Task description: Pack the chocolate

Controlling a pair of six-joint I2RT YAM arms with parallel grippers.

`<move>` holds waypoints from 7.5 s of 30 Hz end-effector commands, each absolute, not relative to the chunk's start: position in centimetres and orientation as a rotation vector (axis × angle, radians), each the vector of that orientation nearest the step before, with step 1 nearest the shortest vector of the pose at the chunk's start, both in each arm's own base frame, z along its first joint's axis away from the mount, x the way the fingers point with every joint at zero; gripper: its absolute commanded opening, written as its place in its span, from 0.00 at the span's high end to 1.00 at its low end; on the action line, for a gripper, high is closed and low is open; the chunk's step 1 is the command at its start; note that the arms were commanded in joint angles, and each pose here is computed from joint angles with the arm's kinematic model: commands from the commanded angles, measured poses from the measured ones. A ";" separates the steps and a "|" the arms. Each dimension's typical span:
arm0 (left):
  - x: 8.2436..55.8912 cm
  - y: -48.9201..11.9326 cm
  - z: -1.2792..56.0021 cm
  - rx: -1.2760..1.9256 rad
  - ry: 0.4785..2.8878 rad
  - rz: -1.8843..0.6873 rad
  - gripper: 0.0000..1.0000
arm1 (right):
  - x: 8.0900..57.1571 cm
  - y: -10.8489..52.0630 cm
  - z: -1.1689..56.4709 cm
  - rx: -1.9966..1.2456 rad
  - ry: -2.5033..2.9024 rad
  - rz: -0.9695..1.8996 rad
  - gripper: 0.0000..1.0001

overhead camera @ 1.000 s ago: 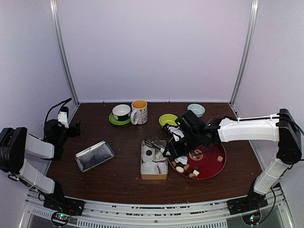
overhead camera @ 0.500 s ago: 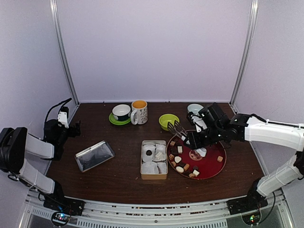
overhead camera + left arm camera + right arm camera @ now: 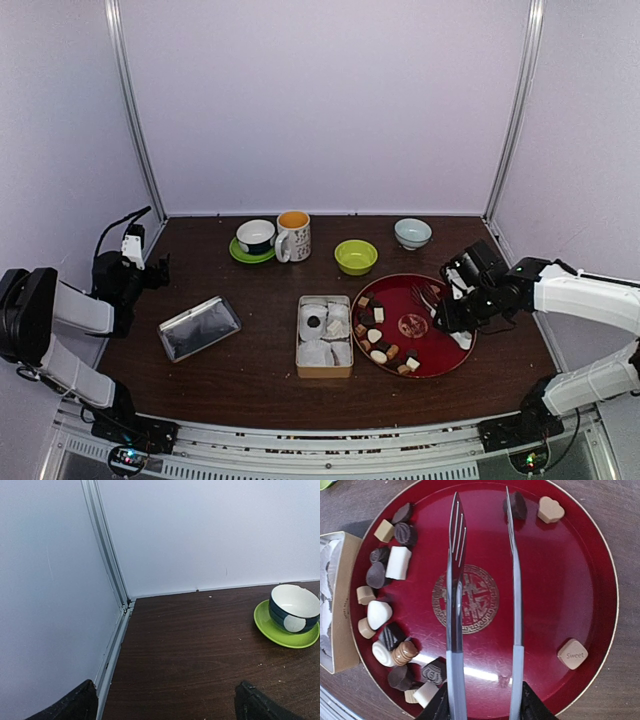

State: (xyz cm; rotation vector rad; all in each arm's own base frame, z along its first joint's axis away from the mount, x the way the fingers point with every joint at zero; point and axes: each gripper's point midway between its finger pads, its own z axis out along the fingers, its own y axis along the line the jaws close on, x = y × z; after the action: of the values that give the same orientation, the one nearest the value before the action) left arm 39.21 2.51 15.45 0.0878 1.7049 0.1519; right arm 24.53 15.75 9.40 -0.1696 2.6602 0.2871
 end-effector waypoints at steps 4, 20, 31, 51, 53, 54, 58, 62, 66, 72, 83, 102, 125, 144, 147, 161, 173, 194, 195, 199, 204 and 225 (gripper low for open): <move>39.2 2.7 16.4 0.095 1.661 0.161 0.02 | 25.5 12.7 8.4 -0.045 2.692 0.185 0.59; 39.3 2.6 16.3 0.096 1.661 0.160 0.02 | 27.2 14.0 8.8 -0.118 2.711 0.267 0.58; 39.2 2.7 16.4 0.095 1.660 0.162 0.02 | 28.6 13.9 8.7 -0.156 2.722 0.191 0.58; 39.3 2.7 16.3 0.096 1.661 0.161 0.02 | 30.2 14.7 6.6 -0.201 2.778 0.153 0.65; 39.3 2.6 16.3 0.096 1.661 0.161 0.02 | 30.2 14.7 6.7 -0.202 2.774 0.156 0.69; 39.3 2.7 16.4 0.096 1.660 0.161 0.02 | 30.2 14.7 7.0 -0.202 2.768 0.161 0.70; 39.3 2.7 16.3 0.095 1.662 0.162 0.02 | 29.9 15.3 7.9 -0.234 2.750 0.220 0.77; 39.3 2.6 16.3 0.096 1.661 0.159 0.02 | 29.1 16.6 9.2 -0.296 2.714 0.345 0.79; 39.3 2.7 16.3 0.095 1.662 0.162 0.02 | 26.8 19.8 10.8 -0.447 2.667 0.613 0.79; 39.3 2.6 16.3 0.096 1.662 0.161 0.02 | 21.4 24.7 12.2 -0.721 2.603 0.946 0.80; 39.3 2.6 16.3 0.096 1.661 0.161 0.02 | 16.2 29.2 12.5 -1.061 2.575 0.991 0.80; 39.3 2.7 16.4 0.096 1.660 0.161 0.02 | 12.9 27.7 10.5 -1.195 2.696 0.841 0.77; 39.3 2.6 16.3 0.096 1.661 0.161 0.02 | 13.7 27.7 11.0 -1.182 2.669 0.790 0.62; 39.3 2.7 16.4 0.096 1.661 0.162 0.02 | 17.4 21.2 13.7 -0.778 2.717 0.516 0.63; 39.3 2.7 16.3 0.095 1.661 0.162 0.02 | 16.9 20.0 12.8 -0.792 2.793 0.428 0.63; 39.3 2.6 16.3 0.097 1.661 0.161 0.02 | 16.8 20.6 12.1 -0.809 2.828 0.417 0.61; 39.3 2.7 16.3 0.096 1.661 0.161 0.02 | 17.5 21.7 11.9 -0.863 2.808 0.352 0.57; 39.3 2.6 16.3 0.097 1.661 0.161 0.02 | 16.4 21.0 10.1 -0.981 2.881 0.267 0.57; 39.2 2.6 16.4 0.096 1.660 0.161 0.02 | 16.6 21.1 10.0 -0.978 2.883 0.259 0.57; 39.3 2.7 16.3 0.094 1.661 0.162 0.02 | 16.9 21.4 9.6 -0.979 2.887 0.256 0.61; 39.3 2.7 16.3 0.096 1.662 0.161 0.02 | 17.4 21.9 10.2 -0.969 2.855 0.273 0.68; 39.3 2.7 16.3 0.095 1.661 0.162 0.02 | 16.2 26.6 16.3 -1.015 2.599 0.625 0.72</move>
State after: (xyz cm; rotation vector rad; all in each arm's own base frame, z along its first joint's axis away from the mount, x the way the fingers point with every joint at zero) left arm 39.20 2.51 15.43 0.0878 1.7053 0.1519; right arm 16.66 23.44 13.24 -0.9613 2.7334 0.4444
